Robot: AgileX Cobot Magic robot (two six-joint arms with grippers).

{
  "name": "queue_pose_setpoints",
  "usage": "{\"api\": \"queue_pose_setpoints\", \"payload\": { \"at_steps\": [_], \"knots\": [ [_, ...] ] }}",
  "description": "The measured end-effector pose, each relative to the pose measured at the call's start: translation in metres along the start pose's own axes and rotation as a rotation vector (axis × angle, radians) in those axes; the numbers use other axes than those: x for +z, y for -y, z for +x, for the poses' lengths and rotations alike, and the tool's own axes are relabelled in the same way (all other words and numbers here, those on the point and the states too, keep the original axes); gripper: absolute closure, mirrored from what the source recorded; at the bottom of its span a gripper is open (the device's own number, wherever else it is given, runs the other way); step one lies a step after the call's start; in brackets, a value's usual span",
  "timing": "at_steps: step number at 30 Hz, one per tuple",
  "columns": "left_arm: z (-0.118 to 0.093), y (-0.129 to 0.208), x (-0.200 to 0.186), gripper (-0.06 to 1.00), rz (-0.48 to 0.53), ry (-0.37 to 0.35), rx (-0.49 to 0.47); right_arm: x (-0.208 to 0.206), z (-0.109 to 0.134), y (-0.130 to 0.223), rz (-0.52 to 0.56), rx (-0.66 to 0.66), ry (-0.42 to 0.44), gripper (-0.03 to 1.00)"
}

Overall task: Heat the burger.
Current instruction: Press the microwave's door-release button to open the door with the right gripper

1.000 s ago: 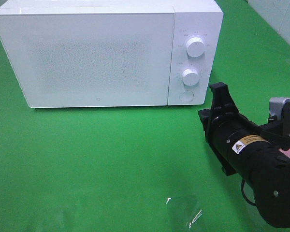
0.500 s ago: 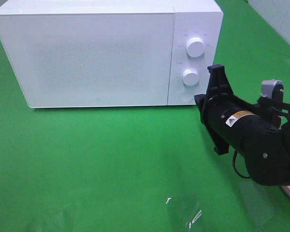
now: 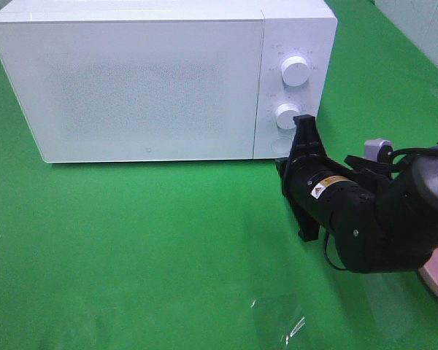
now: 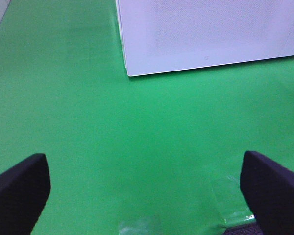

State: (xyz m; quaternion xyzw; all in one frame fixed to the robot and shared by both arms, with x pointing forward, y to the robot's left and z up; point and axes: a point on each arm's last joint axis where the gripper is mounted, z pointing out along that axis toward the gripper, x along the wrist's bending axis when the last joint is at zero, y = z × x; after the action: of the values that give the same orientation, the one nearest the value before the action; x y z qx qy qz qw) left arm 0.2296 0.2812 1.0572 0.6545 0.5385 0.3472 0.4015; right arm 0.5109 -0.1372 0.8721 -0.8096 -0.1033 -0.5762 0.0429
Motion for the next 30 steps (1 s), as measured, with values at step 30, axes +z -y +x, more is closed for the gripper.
{"api": "queue_pose_setpoints", "payload": {
  "at_steps": [30],
  "knots": [
    [0.000,0.000,0.000,-0.03,0.000,0.000,0.000,0.054,-0.004,-0.005,-0.060,0.029,-0.039,0.97]
  ]
}}
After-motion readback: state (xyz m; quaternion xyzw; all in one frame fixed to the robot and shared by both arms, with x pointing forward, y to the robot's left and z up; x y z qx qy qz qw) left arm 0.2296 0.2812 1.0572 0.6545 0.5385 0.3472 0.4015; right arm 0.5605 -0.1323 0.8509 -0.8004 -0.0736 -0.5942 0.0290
